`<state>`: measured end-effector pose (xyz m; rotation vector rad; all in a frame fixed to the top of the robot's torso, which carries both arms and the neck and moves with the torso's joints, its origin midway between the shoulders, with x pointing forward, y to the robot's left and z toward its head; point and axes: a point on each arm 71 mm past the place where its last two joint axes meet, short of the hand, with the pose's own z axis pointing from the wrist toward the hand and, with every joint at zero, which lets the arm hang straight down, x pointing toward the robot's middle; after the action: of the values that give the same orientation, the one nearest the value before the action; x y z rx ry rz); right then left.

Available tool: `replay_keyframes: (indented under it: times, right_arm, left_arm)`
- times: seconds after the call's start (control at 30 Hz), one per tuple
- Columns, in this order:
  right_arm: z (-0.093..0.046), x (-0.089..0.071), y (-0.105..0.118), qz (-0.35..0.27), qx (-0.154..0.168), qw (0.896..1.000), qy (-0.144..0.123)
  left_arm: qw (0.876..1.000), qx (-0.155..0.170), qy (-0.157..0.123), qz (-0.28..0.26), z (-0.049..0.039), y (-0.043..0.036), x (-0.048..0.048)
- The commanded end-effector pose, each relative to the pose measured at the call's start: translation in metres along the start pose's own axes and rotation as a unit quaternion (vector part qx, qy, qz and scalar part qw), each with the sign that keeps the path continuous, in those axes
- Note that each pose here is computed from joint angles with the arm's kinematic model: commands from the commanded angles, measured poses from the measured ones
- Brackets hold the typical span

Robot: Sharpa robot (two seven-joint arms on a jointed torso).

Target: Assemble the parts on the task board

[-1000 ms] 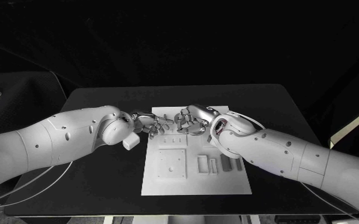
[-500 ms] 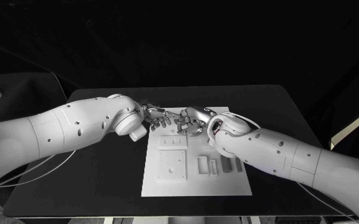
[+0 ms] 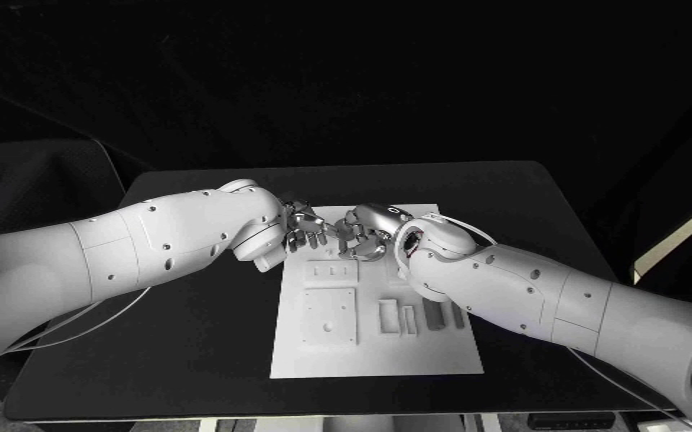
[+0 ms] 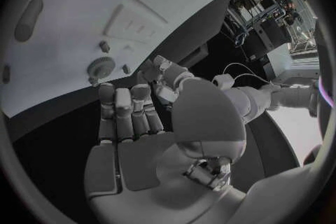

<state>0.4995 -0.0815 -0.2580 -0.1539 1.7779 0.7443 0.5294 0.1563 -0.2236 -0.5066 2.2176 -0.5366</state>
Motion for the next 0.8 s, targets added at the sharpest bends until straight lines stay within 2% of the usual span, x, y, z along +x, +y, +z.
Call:
replay_keyframes:
  times: [0.03, 0.8]
  right_arm:
    - [0.000, 0.001, 0.002, -0.006, 0.002, 1.000, 0.005]
    - [0.002, 0.001, 0.010, -0.006, 0.004, 1.000, -0.003]
  left_arm:
    - [1.000, -0.005, -0.007, 0.020, -0.0002, -0.0028, 0.0006]
    - [1.000, 0.006, 0.029, 0.004, 0.0012, -0.0137, 0.0124]
